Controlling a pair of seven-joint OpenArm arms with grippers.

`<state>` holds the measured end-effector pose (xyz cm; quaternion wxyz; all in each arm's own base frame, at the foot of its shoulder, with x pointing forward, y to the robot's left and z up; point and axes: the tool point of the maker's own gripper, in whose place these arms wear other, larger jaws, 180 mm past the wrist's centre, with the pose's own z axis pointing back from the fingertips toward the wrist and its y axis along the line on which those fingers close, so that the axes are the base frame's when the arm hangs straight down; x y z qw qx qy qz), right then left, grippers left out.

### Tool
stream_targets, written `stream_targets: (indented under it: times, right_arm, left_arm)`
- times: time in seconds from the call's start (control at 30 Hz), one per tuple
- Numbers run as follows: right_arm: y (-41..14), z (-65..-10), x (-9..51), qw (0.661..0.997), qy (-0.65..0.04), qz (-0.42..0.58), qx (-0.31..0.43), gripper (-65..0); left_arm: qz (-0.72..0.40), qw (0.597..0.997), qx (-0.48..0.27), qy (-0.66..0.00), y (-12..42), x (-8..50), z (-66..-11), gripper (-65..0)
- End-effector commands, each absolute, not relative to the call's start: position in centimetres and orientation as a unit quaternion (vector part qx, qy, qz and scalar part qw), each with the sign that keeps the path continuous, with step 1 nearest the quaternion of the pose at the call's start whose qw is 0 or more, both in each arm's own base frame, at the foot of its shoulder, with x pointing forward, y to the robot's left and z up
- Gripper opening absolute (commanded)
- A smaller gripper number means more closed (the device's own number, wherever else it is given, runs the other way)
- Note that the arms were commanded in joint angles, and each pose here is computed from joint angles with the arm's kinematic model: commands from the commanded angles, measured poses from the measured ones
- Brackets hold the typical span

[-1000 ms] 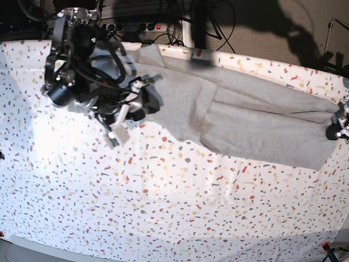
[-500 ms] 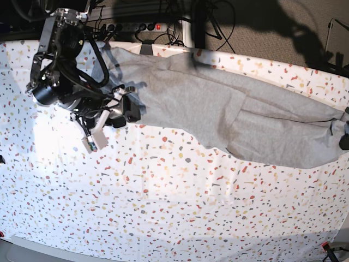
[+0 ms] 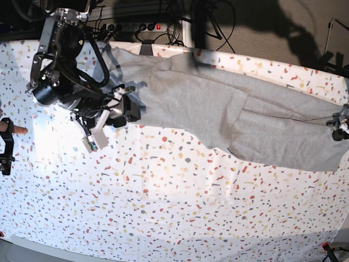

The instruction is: Fold the T-shirt properly

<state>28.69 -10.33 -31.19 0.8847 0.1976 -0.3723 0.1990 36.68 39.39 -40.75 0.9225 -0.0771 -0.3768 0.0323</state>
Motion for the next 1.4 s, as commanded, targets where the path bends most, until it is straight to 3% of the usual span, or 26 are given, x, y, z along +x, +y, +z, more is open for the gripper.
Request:
stream_targets:
  times: [0.0,0.13,0.47,0.77,0.87,1.1,1.37]
  right_arm:
    - [-10.1,-29.9,29.3,0.872,-0.395,0.206,0.201,-38.9]
    - [-10.2,-30.1,29.1,0.876,-0.387,0.208,0.199,-38.9]
    - [-10.1,-30.1,29.1,0.875,-0.389,0.208,0.200,-38.9]
    - [-10.2,-30.5,28.7,0.880,-0.377,0.210,0.199,-38.9]
    - [-10.3,-30.9,28.4,0.886,-0.364,0.212,0.196,-38.9]
    - [-11.1,-30.8,28.2,0.886,-0.360,0.221,0.192,-38.9]
    - [-12.0,-30.5,28.5,0.885,-0.366,0.226,0.178,-38.9]
  left_arm:
    - [0.026,0.911,-0.070,-0.407,40.1,38.0,-38.8,-37.4]
    - [0.017,0.903,-0.058,-0.425,39.7,38.7,-39.0,-37.4]
    - [0.051,0.873,-0.022,-0.485,44.5,39.0,-34.6,-37.3]
    - [0.008,0.901,-0.021,-0.434,41.2,38.4,-38.8,-37.4]
    - [0.019,0.909,0.023,-0.415,42.0,38.1,-40.1,-37.5]
    - [0.034,0.926,0.035,-0.374,42.7,35.7,-42.9,-37.5]
    - [0.061,0.944,-0.095,-0.310,38.6,33.8,-44.6,-37.5]
